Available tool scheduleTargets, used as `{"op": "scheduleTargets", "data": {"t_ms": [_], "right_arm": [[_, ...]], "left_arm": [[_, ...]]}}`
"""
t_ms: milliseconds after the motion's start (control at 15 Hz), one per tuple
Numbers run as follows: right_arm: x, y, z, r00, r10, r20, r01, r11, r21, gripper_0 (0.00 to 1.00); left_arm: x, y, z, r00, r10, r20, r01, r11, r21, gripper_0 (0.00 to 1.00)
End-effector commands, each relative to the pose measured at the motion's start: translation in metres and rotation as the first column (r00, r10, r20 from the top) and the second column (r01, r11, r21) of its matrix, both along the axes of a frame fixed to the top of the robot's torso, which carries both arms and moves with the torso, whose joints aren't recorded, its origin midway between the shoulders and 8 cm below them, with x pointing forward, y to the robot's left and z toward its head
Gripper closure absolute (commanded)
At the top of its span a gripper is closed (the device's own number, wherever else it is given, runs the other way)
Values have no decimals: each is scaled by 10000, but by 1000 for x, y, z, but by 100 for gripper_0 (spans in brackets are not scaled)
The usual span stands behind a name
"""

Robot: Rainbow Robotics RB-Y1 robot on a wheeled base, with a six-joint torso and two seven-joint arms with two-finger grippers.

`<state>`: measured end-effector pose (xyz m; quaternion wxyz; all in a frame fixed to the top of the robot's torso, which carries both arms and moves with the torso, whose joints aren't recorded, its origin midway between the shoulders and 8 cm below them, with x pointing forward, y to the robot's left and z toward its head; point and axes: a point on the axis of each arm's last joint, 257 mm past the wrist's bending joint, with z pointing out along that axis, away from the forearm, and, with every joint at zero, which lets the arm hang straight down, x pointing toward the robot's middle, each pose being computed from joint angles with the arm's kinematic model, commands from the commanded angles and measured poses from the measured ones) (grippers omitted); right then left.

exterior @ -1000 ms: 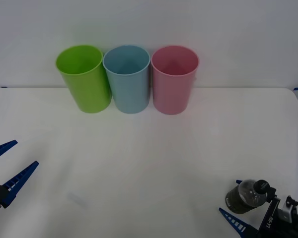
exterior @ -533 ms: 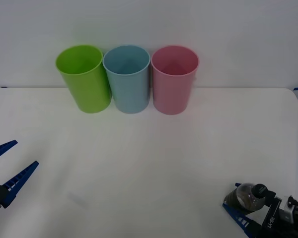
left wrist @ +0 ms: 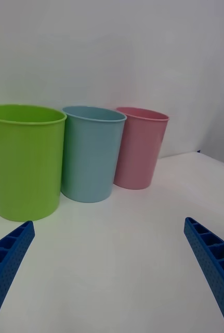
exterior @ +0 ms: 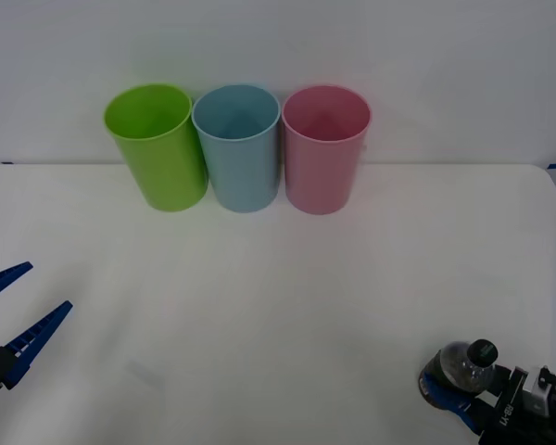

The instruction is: Grasp the object on the table and drop it into the matching bin: aluminum can to the light blue bin, PET bottle to the pink bin.

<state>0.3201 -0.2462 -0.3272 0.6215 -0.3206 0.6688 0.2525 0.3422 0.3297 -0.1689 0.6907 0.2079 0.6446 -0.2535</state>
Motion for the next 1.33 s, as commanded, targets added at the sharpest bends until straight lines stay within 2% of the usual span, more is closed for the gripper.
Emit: {"op": "scheduleTargets", "data": {"t_ms": [67,533,867,1133,1333], "right_arm": [[6,3,12,9996,106,272,-109,9999,121,100],[37,16,68,9914,137,1298,-150,9998,91,100],[50,33,115,9927,391,1145,-496,9947,905,100],[60,48,156,9919,776,1003,-926,9835,1552,100],[71,55,186,9914,862,990,-1024,9797,1722,100]], "left_arm": [[0,0,0,10000,0,0,0,10000,0,0],[0,0,0,10000,0,0,0,10000,0,0],[0,0,0,10000,0,0,0,10000,0,0],[0,0,0,10000,0,0,0,10000,0,0],[0,0,0,10000,0,0,0,10000,0,0]]}}
